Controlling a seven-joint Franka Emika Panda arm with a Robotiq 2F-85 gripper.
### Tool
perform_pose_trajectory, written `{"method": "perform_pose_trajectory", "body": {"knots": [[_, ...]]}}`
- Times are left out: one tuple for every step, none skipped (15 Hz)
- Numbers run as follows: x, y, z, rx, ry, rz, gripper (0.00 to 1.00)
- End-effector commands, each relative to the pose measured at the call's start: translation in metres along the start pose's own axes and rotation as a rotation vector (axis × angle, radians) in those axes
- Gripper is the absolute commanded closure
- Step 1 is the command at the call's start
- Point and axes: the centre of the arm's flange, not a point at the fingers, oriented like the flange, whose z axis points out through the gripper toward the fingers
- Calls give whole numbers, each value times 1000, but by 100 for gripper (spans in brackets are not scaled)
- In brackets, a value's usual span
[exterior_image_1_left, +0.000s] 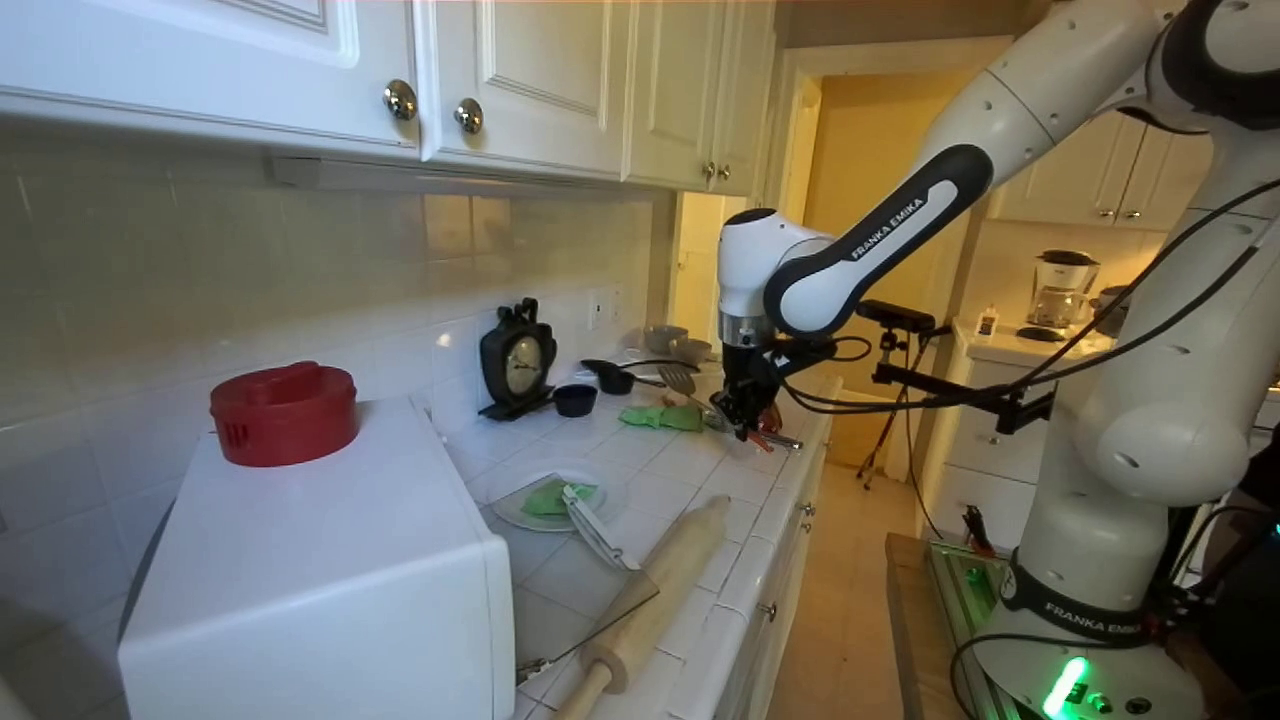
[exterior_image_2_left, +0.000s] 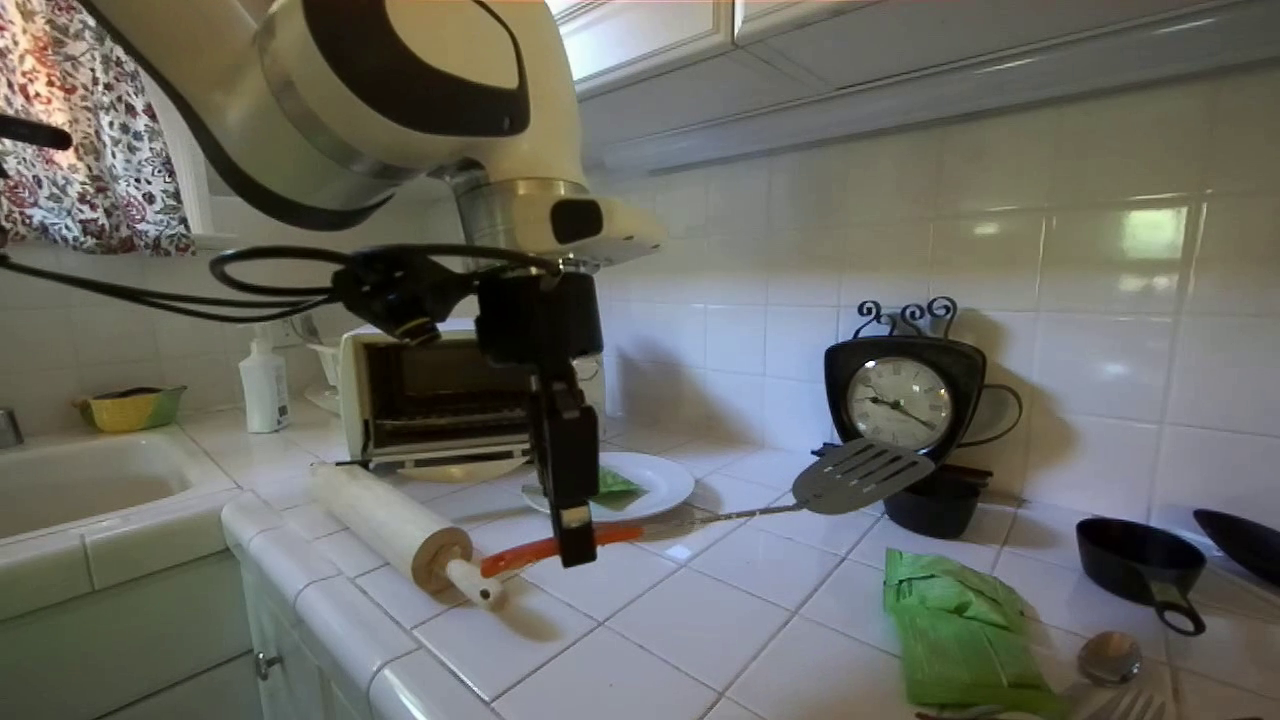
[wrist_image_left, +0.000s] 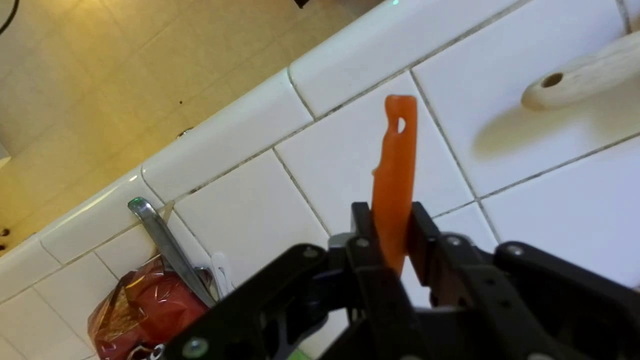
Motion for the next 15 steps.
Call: {"method": "perform_pose_trajectory", "body": {"knots": [[29,9,10,44,34,14,95],[36,11,14,60,42,27,95],[41,10,18,74,51,40,95],[46,9,22,86,61,56,95],[50,6,26,99,70,64,95],[55,3,27,110,78,66,95],[59,0,31,124,85,63,95],[63,-5,33,138,92,64,95],[68,-10,33,149,105,60,95],[71,-14,34,163,111,55,95],[75,-18,35,174,117,55,95],[76,-21,38,184,121,55,95],[78,-23,41,197,121,63,95],[78,-25,44,209,119,75,95],[78,-27,47,223,116,98,95]]}}
